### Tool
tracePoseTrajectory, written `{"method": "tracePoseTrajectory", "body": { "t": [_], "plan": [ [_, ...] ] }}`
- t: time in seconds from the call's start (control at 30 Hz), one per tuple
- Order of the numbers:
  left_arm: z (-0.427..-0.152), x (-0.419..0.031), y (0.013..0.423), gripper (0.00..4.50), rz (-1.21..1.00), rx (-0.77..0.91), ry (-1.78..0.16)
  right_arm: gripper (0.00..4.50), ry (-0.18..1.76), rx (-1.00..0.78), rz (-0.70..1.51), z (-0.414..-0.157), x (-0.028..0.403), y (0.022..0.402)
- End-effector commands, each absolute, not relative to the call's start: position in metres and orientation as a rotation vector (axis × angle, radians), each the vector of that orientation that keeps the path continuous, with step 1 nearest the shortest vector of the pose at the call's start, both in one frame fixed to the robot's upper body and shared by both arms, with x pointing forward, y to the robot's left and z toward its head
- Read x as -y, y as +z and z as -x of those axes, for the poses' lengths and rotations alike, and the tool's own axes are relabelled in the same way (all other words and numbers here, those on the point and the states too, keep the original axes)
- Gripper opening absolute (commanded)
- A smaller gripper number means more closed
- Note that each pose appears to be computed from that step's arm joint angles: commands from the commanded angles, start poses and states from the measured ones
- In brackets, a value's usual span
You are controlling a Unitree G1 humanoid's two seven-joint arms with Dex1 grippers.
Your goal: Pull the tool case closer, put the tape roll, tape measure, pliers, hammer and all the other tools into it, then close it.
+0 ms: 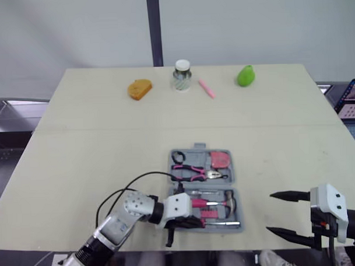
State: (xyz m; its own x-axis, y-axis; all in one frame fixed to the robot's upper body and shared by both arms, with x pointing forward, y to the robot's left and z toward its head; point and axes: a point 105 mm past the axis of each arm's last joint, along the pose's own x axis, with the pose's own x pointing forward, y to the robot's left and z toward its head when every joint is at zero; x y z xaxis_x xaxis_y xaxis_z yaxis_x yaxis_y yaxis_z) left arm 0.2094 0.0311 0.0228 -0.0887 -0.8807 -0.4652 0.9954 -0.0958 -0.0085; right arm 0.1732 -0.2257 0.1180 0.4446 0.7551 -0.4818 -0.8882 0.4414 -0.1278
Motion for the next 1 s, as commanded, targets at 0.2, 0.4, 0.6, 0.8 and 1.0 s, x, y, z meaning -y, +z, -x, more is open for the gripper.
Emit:
{"method": "tracePoseTrajectory", "body": {
  "t": [0.2, 0.4, 0.6, 0.8, 1.0],
  "plan": [
    [-0.181, -0.052, -0.033, 0.03, -0.409, -0.672, -1.656, 4.50, 1.036, -0.361, 0.421, -0.173, 0.228, 0.127],
    [-0.181, -0.054, -0.038, 0.03, -0.401, -0.716, -1.651, 4.50, 1.042, -0.362, 0.421, -0.174, 0.227, 0.126],
    [-0.181, -0.056, -0.045, 0.03, -0.422, -0.764, -1.659, 4.50, 1.043, -0.362, 0.423, -0.175, 0.226, 0.126],
    [-0.179, -0.054, -0.048, 0.03, -0.425, -0.788, -1.674, 4.50, 1.040, -0.363, 0.421, -0.175, 0.226, 0.126],
    [-0.180, -0.051, -0.045, 0.03, -0.424, -0.758, -1.677, 4.50, 1.037, -0.363, 0.420, -0.176, 0.225, 0.125]
  ]
}}
